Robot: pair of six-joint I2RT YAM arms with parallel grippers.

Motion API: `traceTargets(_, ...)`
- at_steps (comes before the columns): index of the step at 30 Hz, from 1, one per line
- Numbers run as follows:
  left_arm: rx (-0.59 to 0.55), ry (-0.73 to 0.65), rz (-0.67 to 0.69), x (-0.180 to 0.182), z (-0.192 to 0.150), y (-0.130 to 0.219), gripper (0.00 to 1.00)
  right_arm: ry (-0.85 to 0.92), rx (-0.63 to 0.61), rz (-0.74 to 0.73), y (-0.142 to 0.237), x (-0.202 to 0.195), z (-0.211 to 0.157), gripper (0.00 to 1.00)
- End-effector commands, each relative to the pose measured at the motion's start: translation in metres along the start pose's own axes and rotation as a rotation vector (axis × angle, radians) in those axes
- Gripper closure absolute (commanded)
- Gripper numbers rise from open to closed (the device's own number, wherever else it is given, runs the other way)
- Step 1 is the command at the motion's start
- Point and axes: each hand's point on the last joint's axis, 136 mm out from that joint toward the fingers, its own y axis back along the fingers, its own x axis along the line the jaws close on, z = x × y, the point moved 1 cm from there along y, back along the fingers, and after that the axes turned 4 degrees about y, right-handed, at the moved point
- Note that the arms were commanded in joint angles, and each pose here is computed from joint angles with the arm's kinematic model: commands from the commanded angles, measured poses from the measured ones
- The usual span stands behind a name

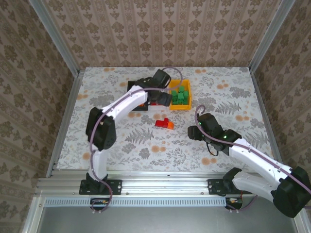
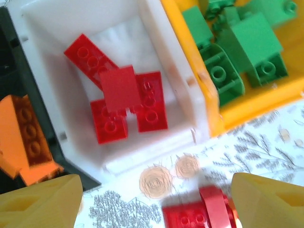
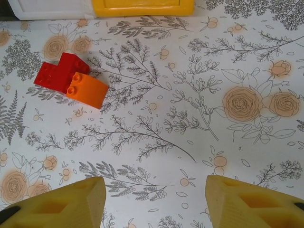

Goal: Sort the legos into containers by color

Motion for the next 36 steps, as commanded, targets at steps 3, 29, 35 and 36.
traceTargets(3, 0.047, 0.04, 0.024, 0.002, -0.058, -0.008, 0.22, -0.01, 0.02, 0.019, -0.007, 0.002, -0.007, 0.41)
traceTargets(29, 0.157, 0.055, 0.012, -0.029, -0.108, -0.059, 0.24, -0.001, 0.029, 0.03, -0.006, 0.004, -0.008, 0.4)
traceTargets(35, 0.121, 0.055, -0.027, -0.046, -0.095, -0.054, 0.24, 0.009, 0.027, 0.025, -0.005, 0.004, -0.006, 0.4)
traceTargets(36, 0.124, 0.065, -0.028, -0.045, -0.095, -0.055, 0.23, 0.01, 0.026, 0.025, -0.005, 0.004, -0.006, 0.4)
